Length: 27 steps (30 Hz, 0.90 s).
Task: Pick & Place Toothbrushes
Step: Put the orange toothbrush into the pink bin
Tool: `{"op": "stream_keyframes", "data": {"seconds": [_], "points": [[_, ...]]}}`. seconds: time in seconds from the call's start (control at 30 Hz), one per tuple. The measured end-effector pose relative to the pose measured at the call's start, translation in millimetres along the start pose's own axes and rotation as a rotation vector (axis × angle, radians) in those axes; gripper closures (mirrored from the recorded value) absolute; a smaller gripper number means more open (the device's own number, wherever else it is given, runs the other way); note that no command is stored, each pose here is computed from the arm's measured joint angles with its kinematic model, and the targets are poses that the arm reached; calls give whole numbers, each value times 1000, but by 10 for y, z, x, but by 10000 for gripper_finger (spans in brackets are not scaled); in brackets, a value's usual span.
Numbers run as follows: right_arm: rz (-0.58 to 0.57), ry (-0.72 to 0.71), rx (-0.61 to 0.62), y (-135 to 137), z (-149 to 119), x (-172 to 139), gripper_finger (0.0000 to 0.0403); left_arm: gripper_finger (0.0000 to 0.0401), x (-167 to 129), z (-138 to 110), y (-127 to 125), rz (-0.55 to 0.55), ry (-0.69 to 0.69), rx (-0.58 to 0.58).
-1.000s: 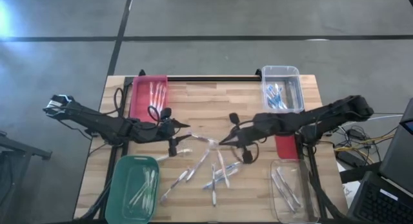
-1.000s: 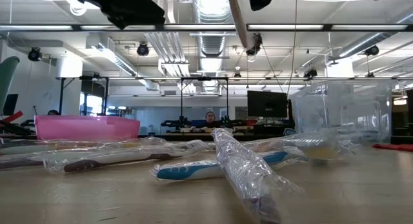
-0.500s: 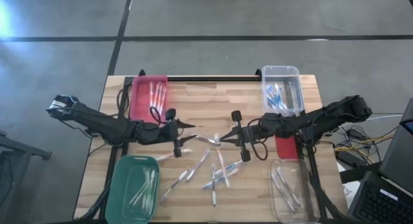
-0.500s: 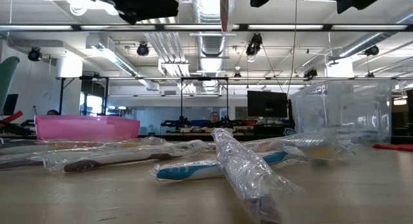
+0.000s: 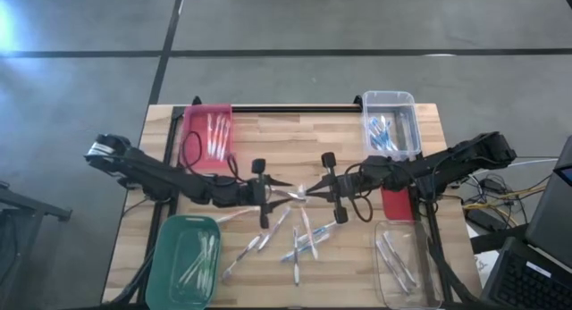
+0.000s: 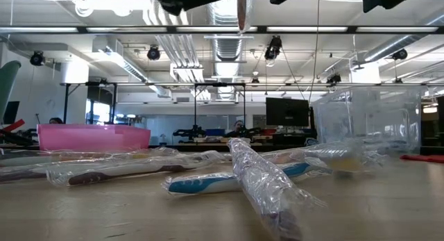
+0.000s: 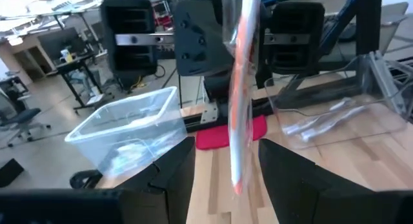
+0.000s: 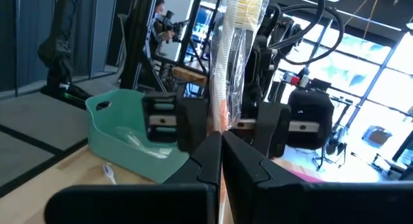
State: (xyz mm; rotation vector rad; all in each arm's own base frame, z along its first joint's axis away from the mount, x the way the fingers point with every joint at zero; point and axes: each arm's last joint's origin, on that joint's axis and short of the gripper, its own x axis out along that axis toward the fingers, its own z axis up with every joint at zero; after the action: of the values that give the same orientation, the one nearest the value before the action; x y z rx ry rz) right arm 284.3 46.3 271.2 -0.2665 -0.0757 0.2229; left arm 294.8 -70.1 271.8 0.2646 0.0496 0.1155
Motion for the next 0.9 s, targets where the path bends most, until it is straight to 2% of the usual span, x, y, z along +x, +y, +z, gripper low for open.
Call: {"op": "stream_keyframes", "data": {"seconds": [0.3, 0.57, 0.7, 0.9], "points": [[0, 0, 0, 0, 1, -1, 394, 224, 254, 73, -88, 1, -2, 59], [1, -1, 0, 0, 1, -1, 394, 229, 328, 137, -78, 11, -12, 71], [1, -1, 0, 0, 1, -1, 394, 267, 337, 133, -57, 17, -10, 71], [0, 0, 0, 0, 1, -1, 394, 364, 341, 126, -45, 16, -5, 73]]}}
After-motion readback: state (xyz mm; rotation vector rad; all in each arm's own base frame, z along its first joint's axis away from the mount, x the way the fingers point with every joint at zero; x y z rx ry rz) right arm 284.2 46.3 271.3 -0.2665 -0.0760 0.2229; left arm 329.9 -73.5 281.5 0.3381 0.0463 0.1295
